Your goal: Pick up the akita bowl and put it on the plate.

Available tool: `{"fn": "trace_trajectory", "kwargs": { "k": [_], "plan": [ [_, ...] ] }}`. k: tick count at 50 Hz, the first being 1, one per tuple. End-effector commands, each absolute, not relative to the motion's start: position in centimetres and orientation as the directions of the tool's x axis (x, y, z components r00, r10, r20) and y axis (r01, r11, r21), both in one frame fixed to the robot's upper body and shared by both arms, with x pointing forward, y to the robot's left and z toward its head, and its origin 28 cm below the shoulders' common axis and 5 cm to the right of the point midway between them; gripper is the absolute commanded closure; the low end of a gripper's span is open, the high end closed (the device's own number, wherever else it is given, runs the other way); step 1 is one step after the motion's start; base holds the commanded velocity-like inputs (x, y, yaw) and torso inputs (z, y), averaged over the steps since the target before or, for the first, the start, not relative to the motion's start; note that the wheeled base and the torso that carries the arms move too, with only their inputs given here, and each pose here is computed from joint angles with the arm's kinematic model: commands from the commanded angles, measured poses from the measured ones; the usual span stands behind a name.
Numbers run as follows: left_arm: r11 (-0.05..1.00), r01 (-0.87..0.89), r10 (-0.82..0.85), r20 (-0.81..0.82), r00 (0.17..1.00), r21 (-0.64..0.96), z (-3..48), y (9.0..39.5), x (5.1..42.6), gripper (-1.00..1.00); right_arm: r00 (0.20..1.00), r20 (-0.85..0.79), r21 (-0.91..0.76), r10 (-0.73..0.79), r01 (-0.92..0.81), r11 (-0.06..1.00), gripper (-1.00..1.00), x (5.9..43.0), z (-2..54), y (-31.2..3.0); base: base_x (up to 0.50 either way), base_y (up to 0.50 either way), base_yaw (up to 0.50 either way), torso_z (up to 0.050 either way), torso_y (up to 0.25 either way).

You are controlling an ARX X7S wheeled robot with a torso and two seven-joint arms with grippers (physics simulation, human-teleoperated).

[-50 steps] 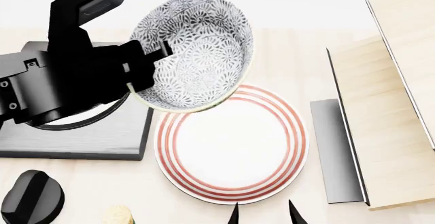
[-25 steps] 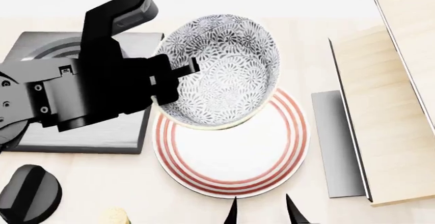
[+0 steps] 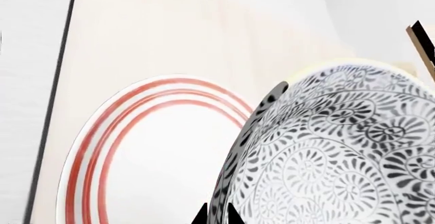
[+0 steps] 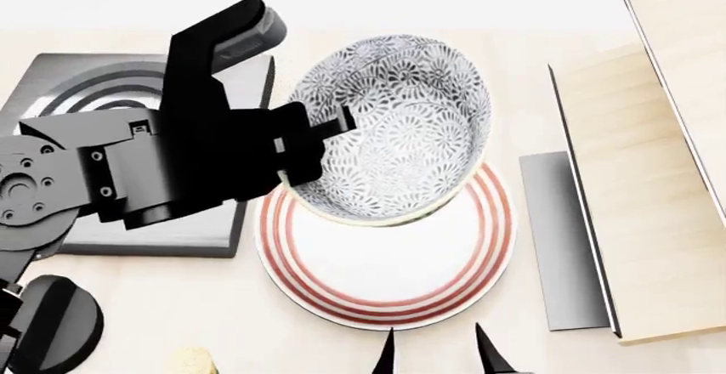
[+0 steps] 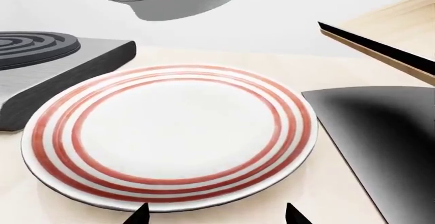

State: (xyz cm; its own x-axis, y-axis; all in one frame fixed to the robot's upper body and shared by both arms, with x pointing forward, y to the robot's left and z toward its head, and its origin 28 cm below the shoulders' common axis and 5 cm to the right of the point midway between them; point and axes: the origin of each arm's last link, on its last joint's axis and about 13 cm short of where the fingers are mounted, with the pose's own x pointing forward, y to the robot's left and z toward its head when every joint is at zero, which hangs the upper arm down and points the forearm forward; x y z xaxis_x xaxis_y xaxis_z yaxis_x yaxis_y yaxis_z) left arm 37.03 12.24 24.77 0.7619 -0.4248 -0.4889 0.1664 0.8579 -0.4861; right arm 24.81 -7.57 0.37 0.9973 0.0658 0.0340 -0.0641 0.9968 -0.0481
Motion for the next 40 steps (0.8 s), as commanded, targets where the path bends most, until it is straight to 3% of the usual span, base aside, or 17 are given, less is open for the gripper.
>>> {"fn": "trace_trajectory", "kwargs": {
  "k": [1, 4, 18, 40],
  "plan": [
    [0.864, 0.189, -0.439, -0.516, 0.736, -0.466, 24.0, 11.8, 37.1, 1.0, 0.998, -0.06, -0.092, 0.024, -0.03, 0.995, -1.0, 24.4, -1.1, -8.0, 0.0, 0.0, 0.0, 0.0, 0.0],
    [0.892, 0.199, -0.411, -0.543, 0.733, -0.407, 23.4, 11.7, 37.1, 1.0, 0.998, -0.062, -0.095, 0.024, -0.03, 0.995, -1.0, 24.4, -1.2, -8.0, 0.0, 0.0, 0.0, -0.003, -0.004],
    [0.886, 0.184, -0.42, -0.568, 0.708, -0.425, 21.0, 12.0, 37.8, 1.0, 0.997, -0.071, -0.101, 0.028, -0.036, 0.994, -1.0, 24.4, -1.5, -7.9, 0.0, 0.0, 0.0, -0.001, -0.002],
    [0.88, 0.079, -0.344, -0.514, 0.786, -0.469, 20.6, 12.5, 39.3, 1.0, 0.996, -0.078, -0.104, 0.045, -0.053, 0.993, -1.0, 24.6, -2.2, -7.6, 0.0, 0.0, 0.0, -0.001, -0.007]
  ]
}}
